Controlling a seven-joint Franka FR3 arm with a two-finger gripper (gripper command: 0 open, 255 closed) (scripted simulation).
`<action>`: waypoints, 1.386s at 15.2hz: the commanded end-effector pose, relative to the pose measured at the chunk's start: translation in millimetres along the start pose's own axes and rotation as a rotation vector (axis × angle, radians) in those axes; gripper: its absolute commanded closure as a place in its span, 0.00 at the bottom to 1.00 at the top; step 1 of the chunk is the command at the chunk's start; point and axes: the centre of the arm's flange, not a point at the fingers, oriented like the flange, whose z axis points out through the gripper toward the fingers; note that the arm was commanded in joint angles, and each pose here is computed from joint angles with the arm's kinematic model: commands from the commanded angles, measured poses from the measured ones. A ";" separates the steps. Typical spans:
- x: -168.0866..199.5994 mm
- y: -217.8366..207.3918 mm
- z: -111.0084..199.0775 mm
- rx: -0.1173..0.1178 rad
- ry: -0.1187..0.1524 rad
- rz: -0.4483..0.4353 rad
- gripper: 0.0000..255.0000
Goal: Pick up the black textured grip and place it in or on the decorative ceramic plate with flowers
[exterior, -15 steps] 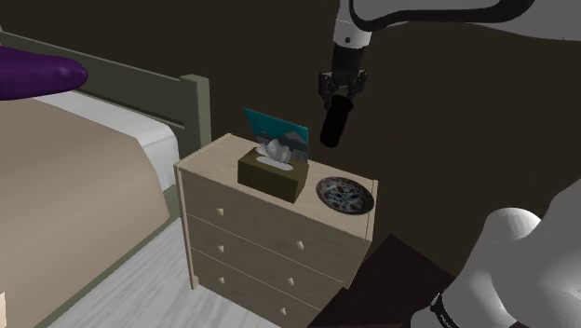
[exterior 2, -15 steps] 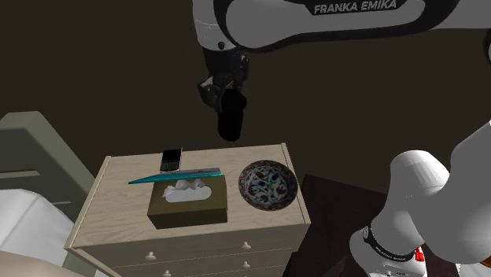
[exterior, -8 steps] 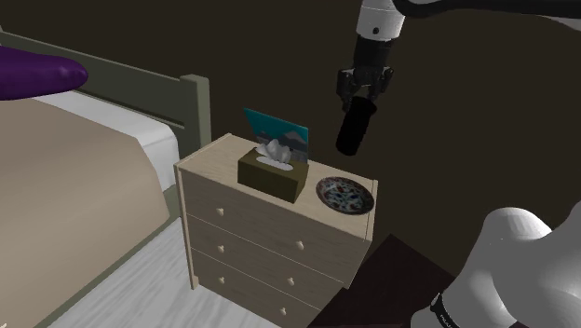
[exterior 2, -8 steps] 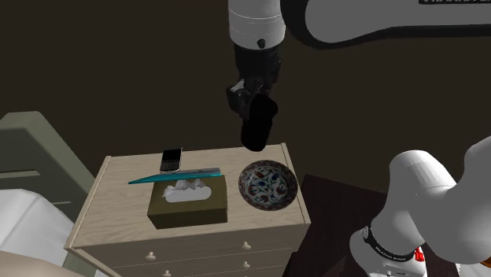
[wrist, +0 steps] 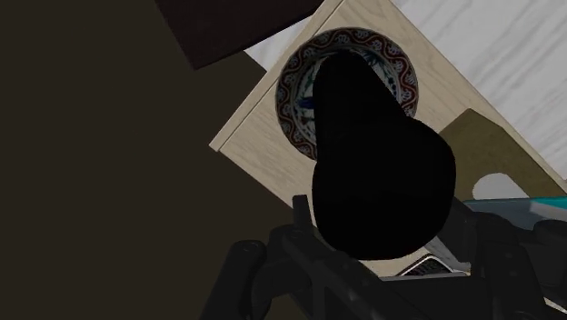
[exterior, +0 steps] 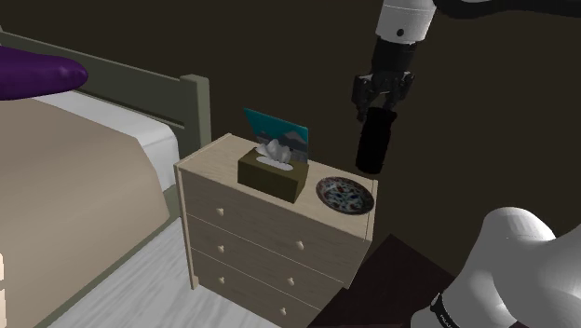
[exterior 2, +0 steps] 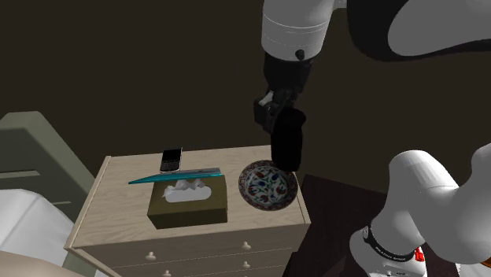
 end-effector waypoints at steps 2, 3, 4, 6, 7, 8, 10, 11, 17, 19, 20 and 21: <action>-2.6 -2.1 14.6 0.000 0.001 0.000 1.00; -3.1 -2.8 19.8 0.000 0.001 0.000 1.00; -3.7 -3.5 25.0 0.000 0.001 0.000 1.00; -4.8 -5.0 35.4 0.000 0.001 0.000 1.00; -5.3 -5.7 40.6 0.000 0.001 0.000 1.00; -5.9 -6.5 45.8 0.000 0.001 0.000 1.00; -7.0 -7.9 56.2 0.000 0.001 0.000 1.00; -7.6 -8.7 61.4 0.000 0.001 0.000 1.00; -10.9 -13.0 92.6 0.000 0.001 0.000 1.00; -12.0 -14.5 103.0 0.000 0.001 0.000 1.00; -12.6 -15.3 108.7 0.000 0.001 0.000 1.00; -12.7 -15.3 108.7 0.000 0.001 0.000 1.00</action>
